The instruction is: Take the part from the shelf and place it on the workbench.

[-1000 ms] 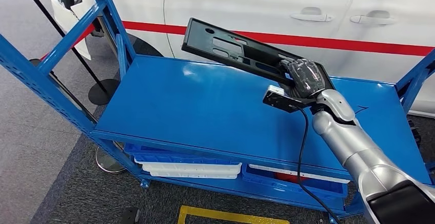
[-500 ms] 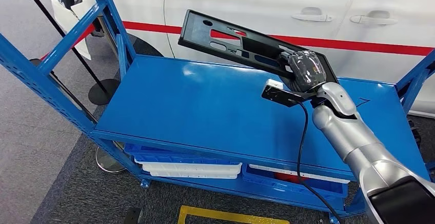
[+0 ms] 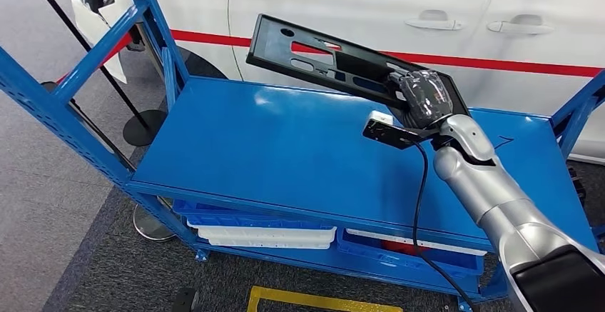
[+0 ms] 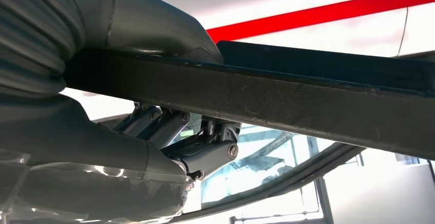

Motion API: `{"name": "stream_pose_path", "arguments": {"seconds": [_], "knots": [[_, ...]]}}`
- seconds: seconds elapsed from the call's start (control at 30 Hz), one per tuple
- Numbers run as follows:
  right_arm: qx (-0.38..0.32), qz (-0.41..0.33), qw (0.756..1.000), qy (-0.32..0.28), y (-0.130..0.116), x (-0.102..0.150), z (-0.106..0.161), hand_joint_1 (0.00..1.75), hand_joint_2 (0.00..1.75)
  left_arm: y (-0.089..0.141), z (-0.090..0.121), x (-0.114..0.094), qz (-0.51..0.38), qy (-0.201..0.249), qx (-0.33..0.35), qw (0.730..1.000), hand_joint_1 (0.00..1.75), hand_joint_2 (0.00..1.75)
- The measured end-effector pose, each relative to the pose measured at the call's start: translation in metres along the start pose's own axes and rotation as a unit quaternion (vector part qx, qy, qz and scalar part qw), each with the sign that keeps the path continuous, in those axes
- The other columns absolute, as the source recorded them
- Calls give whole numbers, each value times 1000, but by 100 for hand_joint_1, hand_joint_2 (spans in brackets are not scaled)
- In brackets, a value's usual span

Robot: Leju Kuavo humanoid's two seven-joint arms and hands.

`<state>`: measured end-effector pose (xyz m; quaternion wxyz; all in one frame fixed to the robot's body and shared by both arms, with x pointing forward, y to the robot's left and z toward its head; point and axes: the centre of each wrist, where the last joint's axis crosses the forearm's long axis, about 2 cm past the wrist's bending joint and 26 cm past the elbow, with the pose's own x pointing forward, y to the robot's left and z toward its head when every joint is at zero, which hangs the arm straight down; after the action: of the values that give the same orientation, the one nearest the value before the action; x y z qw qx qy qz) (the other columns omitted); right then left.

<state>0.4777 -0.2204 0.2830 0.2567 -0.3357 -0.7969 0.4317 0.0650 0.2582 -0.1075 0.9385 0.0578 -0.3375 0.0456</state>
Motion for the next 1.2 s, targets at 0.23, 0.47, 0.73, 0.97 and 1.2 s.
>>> {"name": "stream_pose_path", "arguments": {"seconds": [0.23,0.47,0.73,0.97,1.2], "knots": [[-6,5,1000,0,2,0,3,175,175,1,0,0,-15,14,1,1000,0,175],[-2,7,1000,2,4,-2,7,175,175,0,0,1,-21,19,3,1000,0,175],[1,6,1000,4,4,-1,6,175,175,-2,0,1,-22,20,0,1000,0,175],[0,8,1000,2,0,-1,2,175,175,1,-2,4,-25,16,2,1000,0,175],[-5,6,1000,3,-3,-2,-1,175,175,-3,-2,4,-26,17,-3,1000,0,175]]}}
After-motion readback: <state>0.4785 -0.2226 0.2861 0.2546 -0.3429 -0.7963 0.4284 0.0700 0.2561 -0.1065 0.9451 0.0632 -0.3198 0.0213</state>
